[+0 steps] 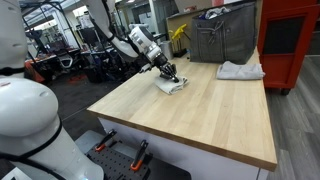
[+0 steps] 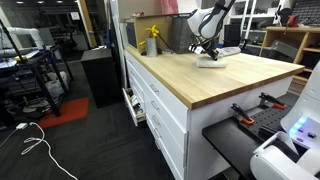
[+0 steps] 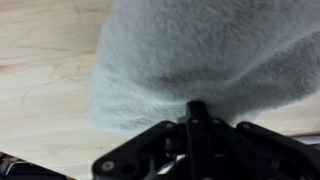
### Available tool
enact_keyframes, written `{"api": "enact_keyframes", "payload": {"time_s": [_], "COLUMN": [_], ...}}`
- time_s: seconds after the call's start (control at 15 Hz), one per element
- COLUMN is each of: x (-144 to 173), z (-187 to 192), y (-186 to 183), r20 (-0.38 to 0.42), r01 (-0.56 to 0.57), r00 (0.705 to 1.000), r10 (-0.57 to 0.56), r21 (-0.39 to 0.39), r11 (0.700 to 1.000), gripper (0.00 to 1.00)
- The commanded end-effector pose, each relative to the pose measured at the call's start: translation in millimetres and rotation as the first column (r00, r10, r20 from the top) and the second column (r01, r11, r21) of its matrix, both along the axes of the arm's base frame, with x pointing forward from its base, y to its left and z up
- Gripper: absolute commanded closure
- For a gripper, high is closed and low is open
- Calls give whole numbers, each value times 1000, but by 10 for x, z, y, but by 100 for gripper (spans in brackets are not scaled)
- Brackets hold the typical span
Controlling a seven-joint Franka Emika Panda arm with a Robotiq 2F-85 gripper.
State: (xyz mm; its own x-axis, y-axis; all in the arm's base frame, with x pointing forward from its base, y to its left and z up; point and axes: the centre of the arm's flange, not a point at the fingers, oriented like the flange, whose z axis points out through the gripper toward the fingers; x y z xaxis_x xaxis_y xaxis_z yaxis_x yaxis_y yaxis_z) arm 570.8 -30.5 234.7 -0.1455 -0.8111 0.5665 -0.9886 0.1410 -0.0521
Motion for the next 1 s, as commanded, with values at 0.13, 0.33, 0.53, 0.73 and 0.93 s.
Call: {"api": "enact_keyframes", "payload": {"time_s": [0.13, 0.33, 0.53, 0.73, 0.93], "x": [153, 179, 156, 87, 7], "z": [-339, -529, -440, -294, -78], "y": [317, 421, 397, 348, 300], "r20": [-11, -63, -56, -42, -21], "r01": [-23, -59, -50, -35, -26], "r00": [1000, 997, 998, 999, 1000], "r10": [22, 45, 37, 26, 24], "r21": [-146, -224, -266, -230, -129], "r11": [989, 973, 963, 973, 991], "gripper": [100, 100, 100, 100, 100]}}
